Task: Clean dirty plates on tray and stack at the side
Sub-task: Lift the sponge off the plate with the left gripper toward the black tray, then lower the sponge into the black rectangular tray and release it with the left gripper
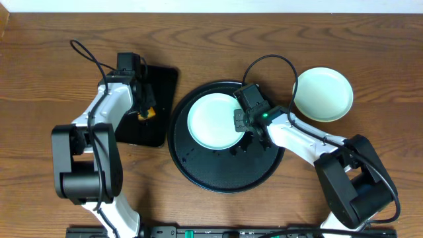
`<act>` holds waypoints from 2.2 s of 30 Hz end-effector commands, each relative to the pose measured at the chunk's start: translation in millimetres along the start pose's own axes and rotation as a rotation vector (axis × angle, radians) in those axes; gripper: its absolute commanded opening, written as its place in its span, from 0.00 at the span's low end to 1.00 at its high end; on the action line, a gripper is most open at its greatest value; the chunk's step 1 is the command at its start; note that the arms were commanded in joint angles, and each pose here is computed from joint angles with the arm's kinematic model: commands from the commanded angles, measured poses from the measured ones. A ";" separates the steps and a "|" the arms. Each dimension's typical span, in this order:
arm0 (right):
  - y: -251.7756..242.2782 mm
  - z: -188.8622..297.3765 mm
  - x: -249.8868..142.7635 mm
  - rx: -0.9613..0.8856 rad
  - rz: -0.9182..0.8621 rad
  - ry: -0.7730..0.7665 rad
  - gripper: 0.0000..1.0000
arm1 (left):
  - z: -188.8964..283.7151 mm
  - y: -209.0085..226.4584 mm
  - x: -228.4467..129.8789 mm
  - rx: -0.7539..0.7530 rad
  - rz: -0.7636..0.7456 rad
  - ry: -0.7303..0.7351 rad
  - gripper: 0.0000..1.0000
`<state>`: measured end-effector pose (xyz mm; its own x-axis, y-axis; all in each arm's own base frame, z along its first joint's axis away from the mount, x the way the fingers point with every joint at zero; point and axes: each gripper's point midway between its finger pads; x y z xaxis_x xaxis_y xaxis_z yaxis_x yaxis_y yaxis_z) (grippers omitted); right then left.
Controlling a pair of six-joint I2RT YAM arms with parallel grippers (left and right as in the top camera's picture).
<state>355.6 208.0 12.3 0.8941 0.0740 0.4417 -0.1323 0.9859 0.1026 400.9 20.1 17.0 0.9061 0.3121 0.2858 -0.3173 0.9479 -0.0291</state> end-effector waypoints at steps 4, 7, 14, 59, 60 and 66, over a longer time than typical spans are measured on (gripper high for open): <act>2.8 1.4 2.9 -0.009 0.002 -0.008 0.01 | -24.6 33.0 -7.9 0.087 0.037 0.055 0.08; 2.5 1.4 2.3 -0.011 0.003 -0.005 0.01 | -29.3 45.5 -11.9 0.102 0.063 0.081 0.08; 2.5 1.4 2.2 -0.011 0.003 -0.005 0.01 | -28.7 50.1 -16.8 0.060 0.096 0.115 0.08; 2.4 1.4 2.1 -0.011 0.003 -0.005 0.01 | -23.7 67.8 -17.7 0.215 0.164 0.091 0.16; 2.4 1.4 2.1 -0.011 0.003 -0.005 0.01 | -23.7 68.0 -17.8 0.216 0.165 0.091 0.16; 2.5 1.4 2.2 -0.011 0.003 -0.005 0.01 | -26.3 48.7 -19.9 0.105 0.133 0.117 0.10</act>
<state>355.1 207.7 12.3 0.8954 0.0749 0.4390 -0.1320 0.9861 0.1011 390.1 60.4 5.4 0.8540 0.4591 0.2447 -0.4787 0.8776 0.0244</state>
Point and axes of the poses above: each gripper's point midway between its finger pads, its own z axis back along the fingers, its own y axis along the line the jaws close on, x = y × z, and after that the axes turned 1 degree about z, right-handed
